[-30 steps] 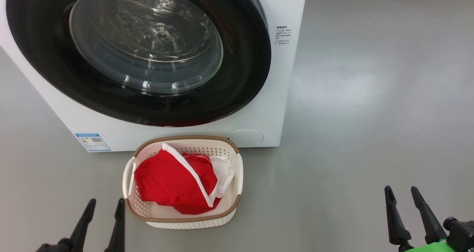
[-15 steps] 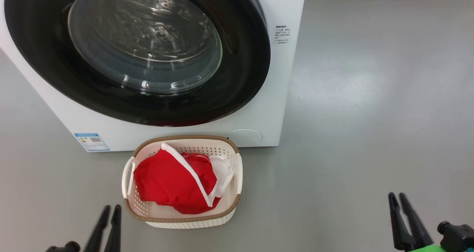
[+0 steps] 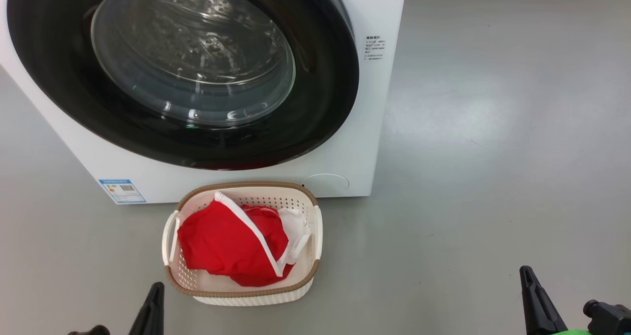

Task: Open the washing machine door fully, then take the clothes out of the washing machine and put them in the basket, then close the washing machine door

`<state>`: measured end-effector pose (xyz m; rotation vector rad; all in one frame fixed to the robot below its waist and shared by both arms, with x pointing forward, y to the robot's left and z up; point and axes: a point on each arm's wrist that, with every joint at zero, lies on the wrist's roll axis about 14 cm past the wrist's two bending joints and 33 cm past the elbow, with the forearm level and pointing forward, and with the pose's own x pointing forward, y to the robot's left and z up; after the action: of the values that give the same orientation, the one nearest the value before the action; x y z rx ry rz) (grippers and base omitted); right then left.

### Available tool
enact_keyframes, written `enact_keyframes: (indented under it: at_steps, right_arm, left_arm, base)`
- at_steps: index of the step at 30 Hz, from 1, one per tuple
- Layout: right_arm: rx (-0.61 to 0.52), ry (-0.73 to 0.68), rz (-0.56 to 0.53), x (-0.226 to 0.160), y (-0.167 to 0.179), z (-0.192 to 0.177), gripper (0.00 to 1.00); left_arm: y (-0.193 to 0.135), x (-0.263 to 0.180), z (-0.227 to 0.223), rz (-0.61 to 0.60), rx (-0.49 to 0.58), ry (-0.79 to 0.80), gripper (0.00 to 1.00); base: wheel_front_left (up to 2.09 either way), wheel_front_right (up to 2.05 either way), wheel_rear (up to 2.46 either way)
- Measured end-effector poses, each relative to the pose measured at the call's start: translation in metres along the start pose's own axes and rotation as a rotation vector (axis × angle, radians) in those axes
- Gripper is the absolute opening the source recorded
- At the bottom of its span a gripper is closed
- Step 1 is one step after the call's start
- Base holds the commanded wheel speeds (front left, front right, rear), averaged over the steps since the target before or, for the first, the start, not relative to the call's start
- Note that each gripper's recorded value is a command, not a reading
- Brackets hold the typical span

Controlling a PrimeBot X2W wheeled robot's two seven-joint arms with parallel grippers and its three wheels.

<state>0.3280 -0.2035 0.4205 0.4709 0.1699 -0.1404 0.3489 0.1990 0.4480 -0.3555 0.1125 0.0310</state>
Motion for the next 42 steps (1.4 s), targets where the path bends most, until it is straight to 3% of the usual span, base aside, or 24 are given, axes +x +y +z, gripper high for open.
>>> enact_keyframes:
  at_steps: [42]
  right_arm:
    - [0.400, -0.003, -0.025, 0.010, 0.000, 0.013, 0.00]
  left_arm:
    - [0.002, 0.007, 0.004, 0.052, -0.432, 0.016, 0.00]
  base:
    - [0.00, 0.00, 0.00]
